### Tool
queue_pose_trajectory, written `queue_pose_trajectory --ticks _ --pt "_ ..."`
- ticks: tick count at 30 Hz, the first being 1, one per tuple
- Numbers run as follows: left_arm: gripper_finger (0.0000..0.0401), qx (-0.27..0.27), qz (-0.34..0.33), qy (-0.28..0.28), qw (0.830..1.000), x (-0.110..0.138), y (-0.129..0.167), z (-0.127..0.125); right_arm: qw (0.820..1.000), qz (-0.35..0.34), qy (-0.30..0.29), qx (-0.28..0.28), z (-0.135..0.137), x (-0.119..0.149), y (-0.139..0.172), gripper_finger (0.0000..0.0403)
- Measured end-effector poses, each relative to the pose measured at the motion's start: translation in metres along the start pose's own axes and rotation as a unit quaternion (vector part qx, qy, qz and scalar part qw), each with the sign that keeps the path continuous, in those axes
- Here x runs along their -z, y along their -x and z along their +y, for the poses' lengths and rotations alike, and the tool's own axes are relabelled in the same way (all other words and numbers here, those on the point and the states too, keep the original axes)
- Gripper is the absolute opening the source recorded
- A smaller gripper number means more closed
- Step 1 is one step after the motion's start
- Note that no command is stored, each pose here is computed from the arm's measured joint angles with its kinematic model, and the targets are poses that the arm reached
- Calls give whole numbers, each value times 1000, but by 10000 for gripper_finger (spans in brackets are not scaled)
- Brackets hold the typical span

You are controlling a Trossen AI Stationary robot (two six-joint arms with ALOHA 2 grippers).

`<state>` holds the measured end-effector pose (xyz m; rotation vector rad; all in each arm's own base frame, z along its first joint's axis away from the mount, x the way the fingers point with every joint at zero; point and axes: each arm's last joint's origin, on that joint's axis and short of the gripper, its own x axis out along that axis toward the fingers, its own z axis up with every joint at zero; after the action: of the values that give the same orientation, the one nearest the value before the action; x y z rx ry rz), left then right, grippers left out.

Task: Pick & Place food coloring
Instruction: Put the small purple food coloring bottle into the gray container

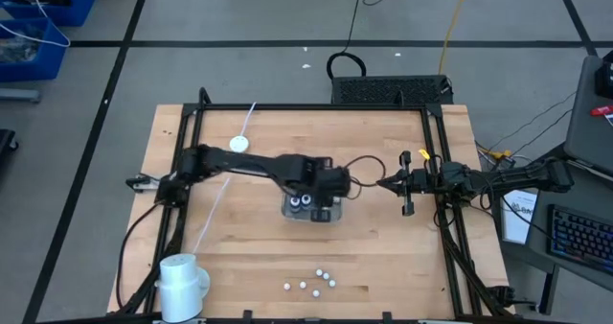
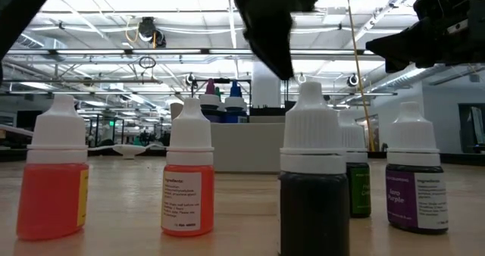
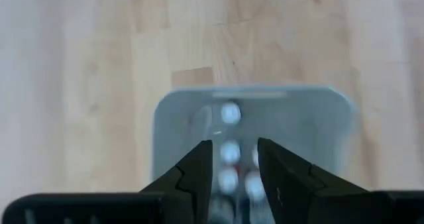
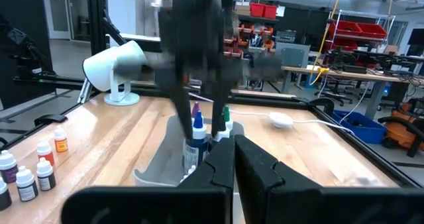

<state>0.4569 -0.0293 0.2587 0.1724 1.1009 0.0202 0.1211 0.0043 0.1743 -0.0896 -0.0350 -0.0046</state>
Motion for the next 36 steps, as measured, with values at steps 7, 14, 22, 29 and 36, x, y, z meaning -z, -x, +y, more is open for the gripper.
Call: queue_pose_trajectory --ticks 7,14,22,29,36 --pt "109 -86 -22 26 996 22 115 -4 1000 0 0 0 0 0 0 4" --pt "16 -102 -163 53 980 92 182 -11 1000 0 -2 0 0 0 0 4" --pt "4 -33 -295 100 950 216 144 -15 1000 11 -11 -1 0 2 0 4" --pt "4 -22 -412 104 905 273 108 -20 1000 14 -11 -1 0 3 0 4" --pt "3 -38 -454 77 887 293 87 -23 1000 10 1 1 0 2 0 4"
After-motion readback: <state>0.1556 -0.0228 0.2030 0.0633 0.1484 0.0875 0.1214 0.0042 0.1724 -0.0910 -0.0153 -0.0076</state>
